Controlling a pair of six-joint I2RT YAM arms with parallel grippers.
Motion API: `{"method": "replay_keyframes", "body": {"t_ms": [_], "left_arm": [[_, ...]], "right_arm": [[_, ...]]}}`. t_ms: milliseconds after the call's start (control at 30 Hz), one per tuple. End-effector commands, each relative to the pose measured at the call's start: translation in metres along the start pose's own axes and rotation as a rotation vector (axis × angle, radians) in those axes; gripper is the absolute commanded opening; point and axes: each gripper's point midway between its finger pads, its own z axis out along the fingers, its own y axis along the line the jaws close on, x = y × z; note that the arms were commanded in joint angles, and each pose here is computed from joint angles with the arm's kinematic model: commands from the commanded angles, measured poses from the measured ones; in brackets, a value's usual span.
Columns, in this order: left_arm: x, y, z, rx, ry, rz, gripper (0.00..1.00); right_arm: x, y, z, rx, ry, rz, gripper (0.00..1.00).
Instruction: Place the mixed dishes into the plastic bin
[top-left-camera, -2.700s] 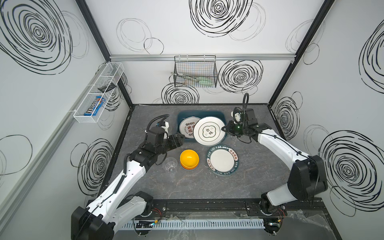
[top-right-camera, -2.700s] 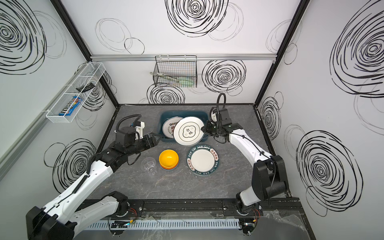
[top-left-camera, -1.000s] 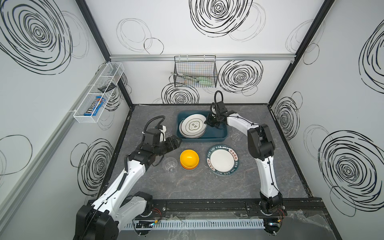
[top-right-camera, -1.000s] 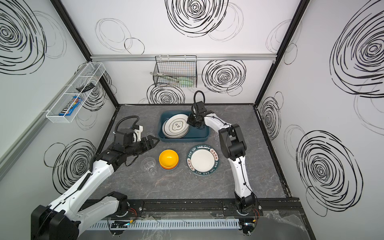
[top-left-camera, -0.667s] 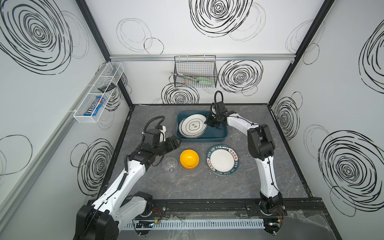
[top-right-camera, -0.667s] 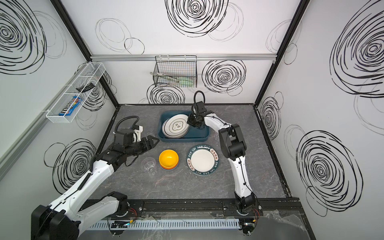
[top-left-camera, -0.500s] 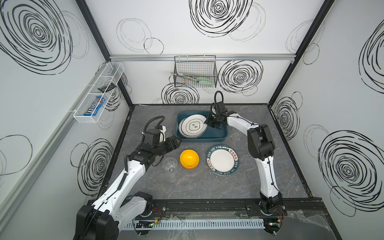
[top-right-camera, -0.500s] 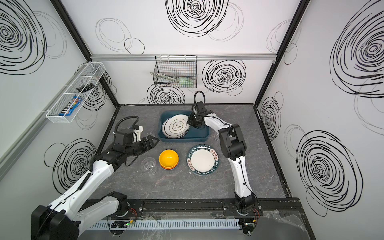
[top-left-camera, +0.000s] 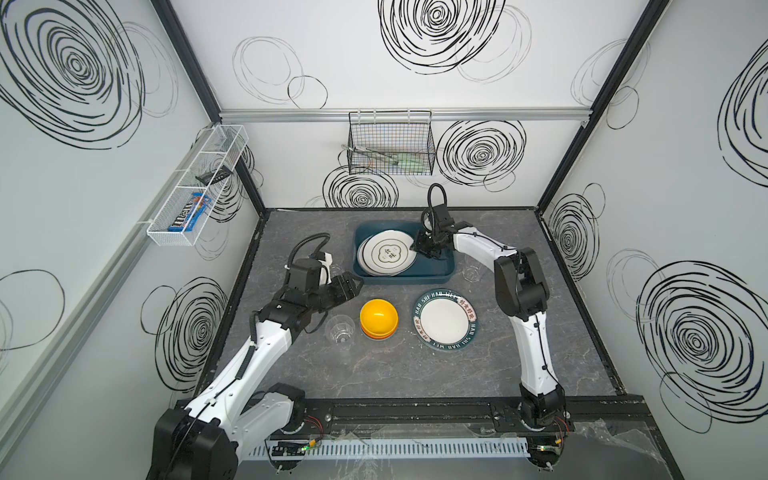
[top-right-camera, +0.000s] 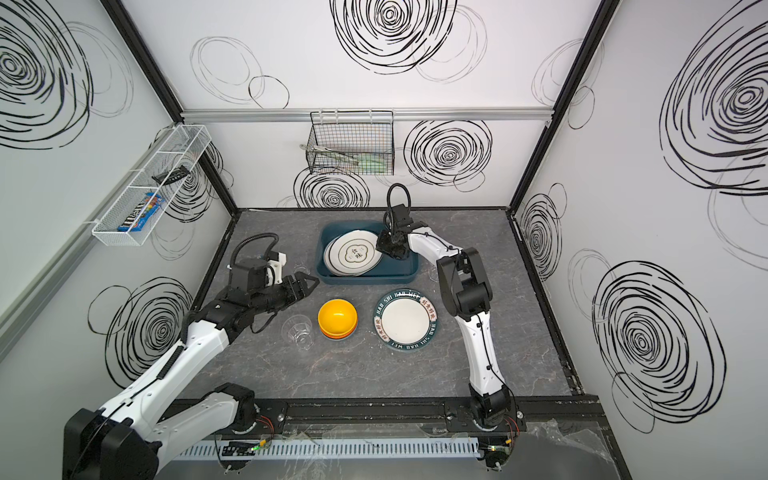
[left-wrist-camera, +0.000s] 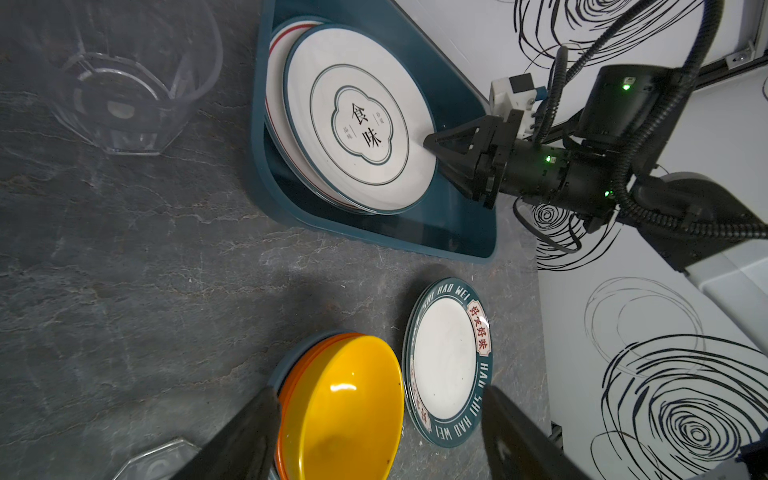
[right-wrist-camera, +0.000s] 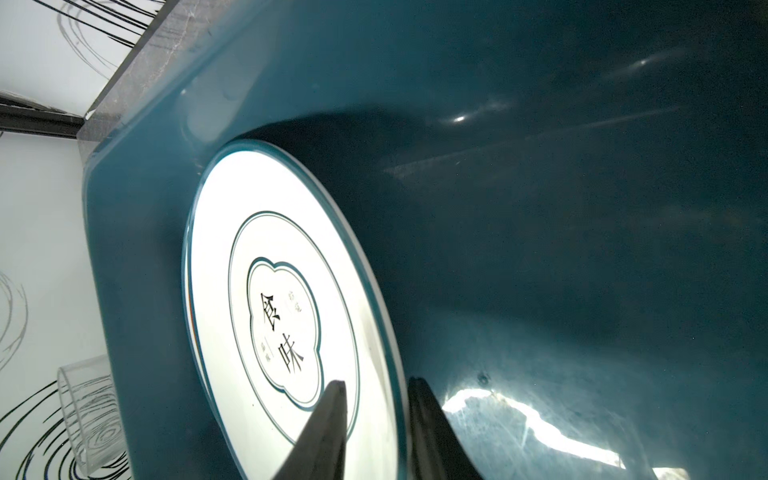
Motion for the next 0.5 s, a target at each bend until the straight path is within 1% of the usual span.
{"method": "replay_keyframes", "body": {"t_ms": [0, 100, 267, 400, 467], "left_arm": [[-0.005, -0.005, 0.002, 0.028, -0.02, 0.005, 0.79], [-0.005, -0.006, 0.002, 0.029, -0.018, 0.006, 0.79], [-0.003, -0.009, 0.003, 0.03, -0.015, 0.011, 0.79], [0.0, -0.011, 0.004, 0.03, -0.007, 0.018, 0.8], [0.0, -0.014, 0.004, 0.034, -0.007, 0.023, 0.8]], "right_arm": [[0.001, 0.004, 0.003, 0.012, 0.008, -0.018, 0.33], [0.0, 0.004, 0.003, 0.009, 0.01, -0.021, 0.37], [0.0, 0.008, -0.002, 0.007, 0.013, -0.035, 0.38], [-0.002, 0.013, -0.01, -0.005, 0.01, -0.046, 0.42], [-0.003, 0.015, -0.015, -0.006, 0.006, -0.05, 0.42]]}}
